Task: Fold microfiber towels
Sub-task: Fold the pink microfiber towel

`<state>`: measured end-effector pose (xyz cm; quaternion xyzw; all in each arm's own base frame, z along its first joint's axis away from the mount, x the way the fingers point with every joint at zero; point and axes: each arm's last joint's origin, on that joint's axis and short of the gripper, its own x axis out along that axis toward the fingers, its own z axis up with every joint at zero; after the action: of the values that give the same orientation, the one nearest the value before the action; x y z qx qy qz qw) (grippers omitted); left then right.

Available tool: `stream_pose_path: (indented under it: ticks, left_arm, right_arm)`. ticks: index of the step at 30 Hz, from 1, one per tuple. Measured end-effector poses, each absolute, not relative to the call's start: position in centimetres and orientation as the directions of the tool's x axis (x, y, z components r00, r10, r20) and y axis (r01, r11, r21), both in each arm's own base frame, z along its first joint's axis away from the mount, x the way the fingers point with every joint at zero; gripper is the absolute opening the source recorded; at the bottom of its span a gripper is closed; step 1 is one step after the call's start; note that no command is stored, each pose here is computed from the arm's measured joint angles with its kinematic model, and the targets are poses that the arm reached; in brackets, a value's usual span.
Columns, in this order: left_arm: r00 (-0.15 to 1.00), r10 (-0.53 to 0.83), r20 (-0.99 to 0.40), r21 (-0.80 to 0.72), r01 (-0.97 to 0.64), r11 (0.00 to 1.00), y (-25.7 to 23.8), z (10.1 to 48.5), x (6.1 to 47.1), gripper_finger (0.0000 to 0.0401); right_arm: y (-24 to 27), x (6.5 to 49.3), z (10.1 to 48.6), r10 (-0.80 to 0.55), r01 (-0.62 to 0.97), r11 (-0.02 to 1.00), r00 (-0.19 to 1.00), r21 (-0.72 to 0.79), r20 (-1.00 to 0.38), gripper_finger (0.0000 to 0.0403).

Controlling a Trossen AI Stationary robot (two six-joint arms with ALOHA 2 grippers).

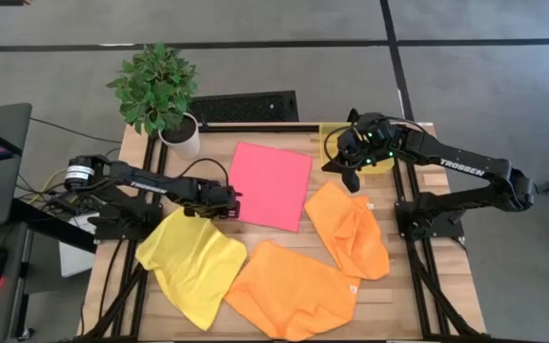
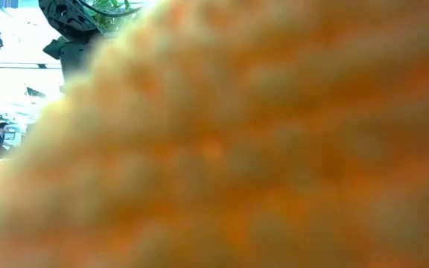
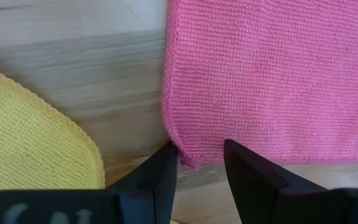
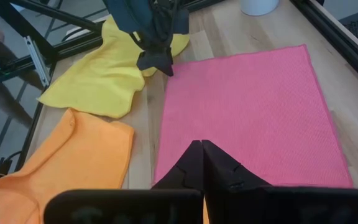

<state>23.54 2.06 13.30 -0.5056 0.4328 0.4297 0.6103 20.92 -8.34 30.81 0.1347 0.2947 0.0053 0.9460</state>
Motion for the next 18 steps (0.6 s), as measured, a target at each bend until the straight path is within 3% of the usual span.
stream_pose_path:
  ticks: [5,8,12,18]
  left_arm:
    - [0.250,0.088,-0.964,-0.239,-0.964,0.119,2.1,13.3,23.5,0.0119]
    - [0.241,0.091,-0.966,-0.230,-0.966,0.116,2.1,13.2,23.4,0.0089]
    - [0.226,0.104,-0.969,-0.211,-0.969,0.131,2.1,13.1,23.2,0.0019]
    - [0.226,0.119,-0.967,-0.202,-0.961,0.187,2.2,14.1,23.9,0.0002]
  right_arm:
    - [-8.3,20.9,30.8,0.089,0.069,0.964,0.826,0.258,-0.556,0.0015]
    - [-8.3,20.9,30.8,0.089,0.069,0.964,0.826,0.257,-0.556,0.0015]
    - [-8.4,21.2,30.4,0.097,0.052,0.970,0.815,0.239,-0.571,0.0018]
    - [-8.0,22.4,28.8,0.152,-0.051,0.983,0.757,0.175,-0.635,0.0012]
